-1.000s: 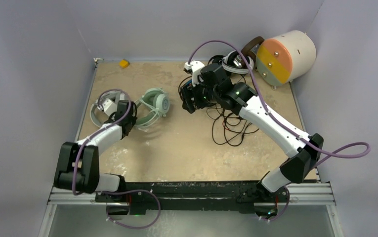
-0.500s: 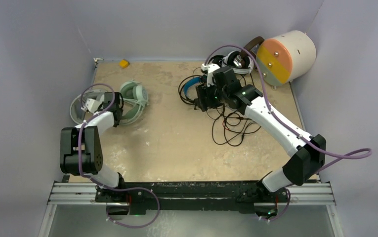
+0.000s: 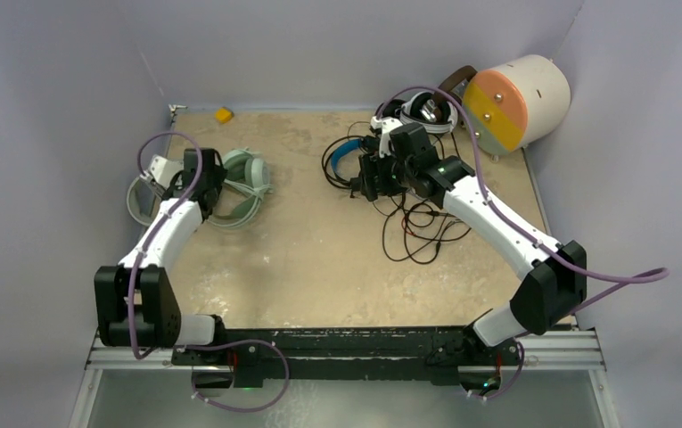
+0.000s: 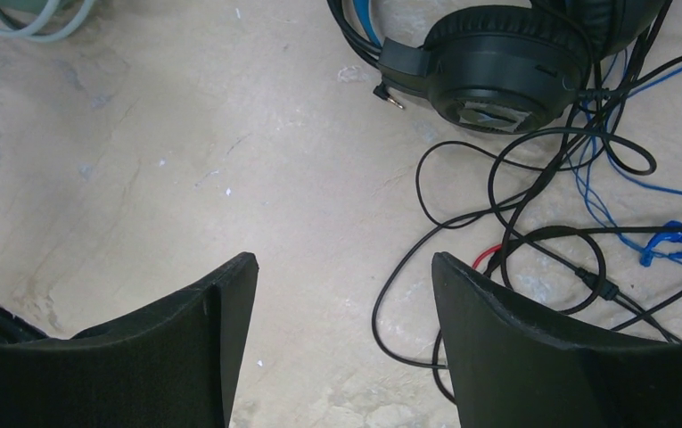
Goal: Wrap the headphones
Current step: Place the headphones at the center of the board.
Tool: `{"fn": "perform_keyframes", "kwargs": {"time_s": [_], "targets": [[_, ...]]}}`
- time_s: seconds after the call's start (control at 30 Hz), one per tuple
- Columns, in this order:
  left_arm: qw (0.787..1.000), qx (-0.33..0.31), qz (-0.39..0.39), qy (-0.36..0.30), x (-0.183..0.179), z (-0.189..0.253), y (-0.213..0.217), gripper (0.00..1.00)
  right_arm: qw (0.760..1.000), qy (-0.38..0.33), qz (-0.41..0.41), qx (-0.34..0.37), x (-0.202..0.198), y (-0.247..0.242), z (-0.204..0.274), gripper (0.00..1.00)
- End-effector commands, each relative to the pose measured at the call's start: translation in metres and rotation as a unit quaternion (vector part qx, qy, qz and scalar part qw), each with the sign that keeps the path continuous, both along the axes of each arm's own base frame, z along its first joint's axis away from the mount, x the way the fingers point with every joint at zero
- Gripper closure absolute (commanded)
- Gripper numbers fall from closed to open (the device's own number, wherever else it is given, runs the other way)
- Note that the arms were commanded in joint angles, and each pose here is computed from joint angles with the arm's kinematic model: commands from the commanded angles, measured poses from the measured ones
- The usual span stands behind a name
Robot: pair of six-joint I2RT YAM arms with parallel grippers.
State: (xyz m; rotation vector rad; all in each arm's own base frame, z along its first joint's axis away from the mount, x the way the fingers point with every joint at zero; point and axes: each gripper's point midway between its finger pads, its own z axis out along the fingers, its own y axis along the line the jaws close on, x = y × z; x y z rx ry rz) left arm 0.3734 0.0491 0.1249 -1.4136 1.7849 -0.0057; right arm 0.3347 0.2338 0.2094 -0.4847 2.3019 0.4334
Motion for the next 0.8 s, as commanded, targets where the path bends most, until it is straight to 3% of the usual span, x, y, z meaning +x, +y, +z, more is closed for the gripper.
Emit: {"fn": "perform_keyframes", "kwargs": {"time_s": [0.0,0.13,0.27,0.43,0.6,0.77], "targets": [[0.998,0.026,-0.036,-0.035,-0.003,0.06,-0.017,0.19,0.999,-0.025,-0.015,0.023,0.003,-0.004,0.016,0.25],[0.977,0.041,-0.19,-0.09,0.008,0.094,-0.084,0.18,0.997,-0.022,-0.076,0.004,0.012,-0.024,0.011,0.17],[0.895,0.017,-0.425,-0.138,0.003,0.095,-0.181,0.17,0.992,-0.047,-0.12,0.009,0.016,-0.044,0.015,0.01],[0.847,0.047,-0.505,-0.161,-0.011,0.073,-0.227,0.14,0.984,-0.054,-0.165,0.041,0.025,-0.064,0.017,0.01],[0.772,0.132,-0.597,-0.173,-0.042,0.055,-0.285,0.13,0.979,-0.05,-0.199,0.022,0.041,-0.075,0.007,0.01],[0.743,0.134,-0.632,-0.174,-0.053,0.041,-0.308,0.13,0.971,-0.069,-0.228,0.025,0.058,-0.081,0.005,0.01]]}}
